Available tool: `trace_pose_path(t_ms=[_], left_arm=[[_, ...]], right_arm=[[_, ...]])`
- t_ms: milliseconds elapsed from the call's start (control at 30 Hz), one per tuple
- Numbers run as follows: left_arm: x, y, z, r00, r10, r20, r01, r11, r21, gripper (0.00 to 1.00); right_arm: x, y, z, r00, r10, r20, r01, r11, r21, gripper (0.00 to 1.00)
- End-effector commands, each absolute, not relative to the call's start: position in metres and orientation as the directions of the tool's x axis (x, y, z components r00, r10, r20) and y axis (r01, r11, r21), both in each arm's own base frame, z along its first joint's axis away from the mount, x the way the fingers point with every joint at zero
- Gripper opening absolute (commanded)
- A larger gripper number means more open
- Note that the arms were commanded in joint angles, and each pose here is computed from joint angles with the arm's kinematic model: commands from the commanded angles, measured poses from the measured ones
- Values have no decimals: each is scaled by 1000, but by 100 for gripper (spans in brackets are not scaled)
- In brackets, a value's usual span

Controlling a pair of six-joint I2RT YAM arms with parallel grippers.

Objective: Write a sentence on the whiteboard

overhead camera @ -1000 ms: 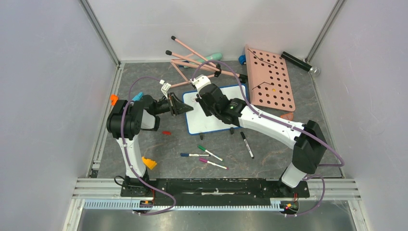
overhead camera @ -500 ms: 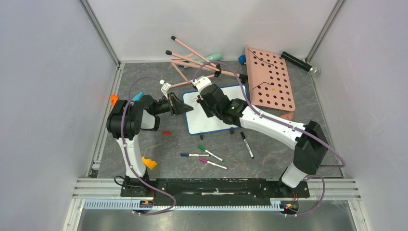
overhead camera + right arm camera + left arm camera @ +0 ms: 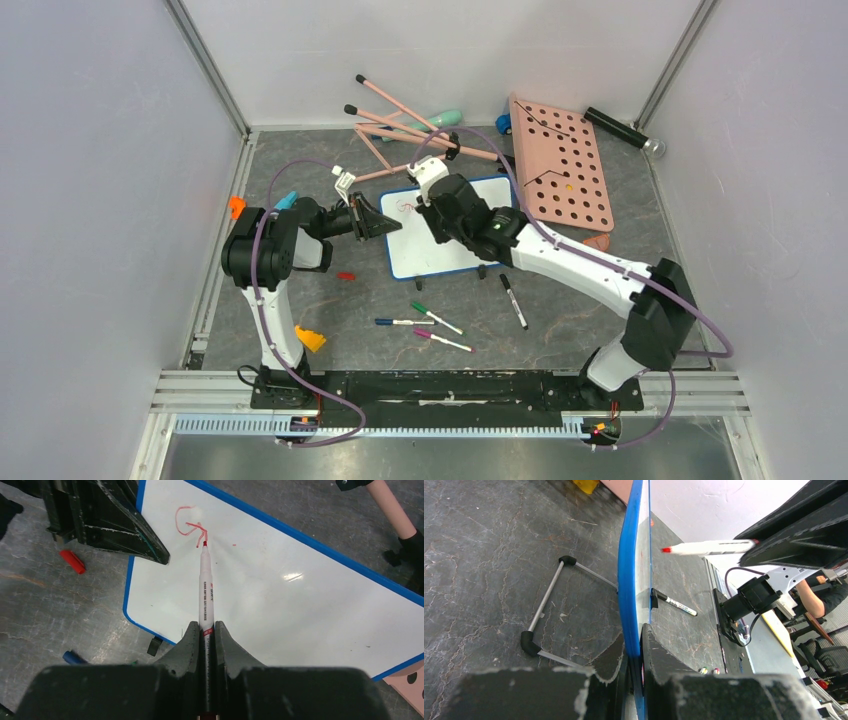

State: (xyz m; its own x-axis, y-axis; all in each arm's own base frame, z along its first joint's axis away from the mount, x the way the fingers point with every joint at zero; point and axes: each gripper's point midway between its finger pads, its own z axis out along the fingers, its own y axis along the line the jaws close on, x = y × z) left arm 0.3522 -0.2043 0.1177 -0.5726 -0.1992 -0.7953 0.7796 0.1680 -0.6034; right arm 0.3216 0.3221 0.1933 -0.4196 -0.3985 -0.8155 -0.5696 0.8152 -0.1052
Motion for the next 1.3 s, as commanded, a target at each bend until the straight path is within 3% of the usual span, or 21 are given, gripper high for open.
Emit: trace_pose_path(t_ms=[0, 1267], left_arm=[[369, -197, 122, -430, -221, -875, 849, 230, -475, 2], [369, -196, 121, -426, -221, -877, 850, 233, -472, 2]], right_arm=[[320, 325, 245, -323, -276, -905, -593, 805, -34, 0], [352, 310, 219, -373, -335, -865, -486, 865, -125, 0]])
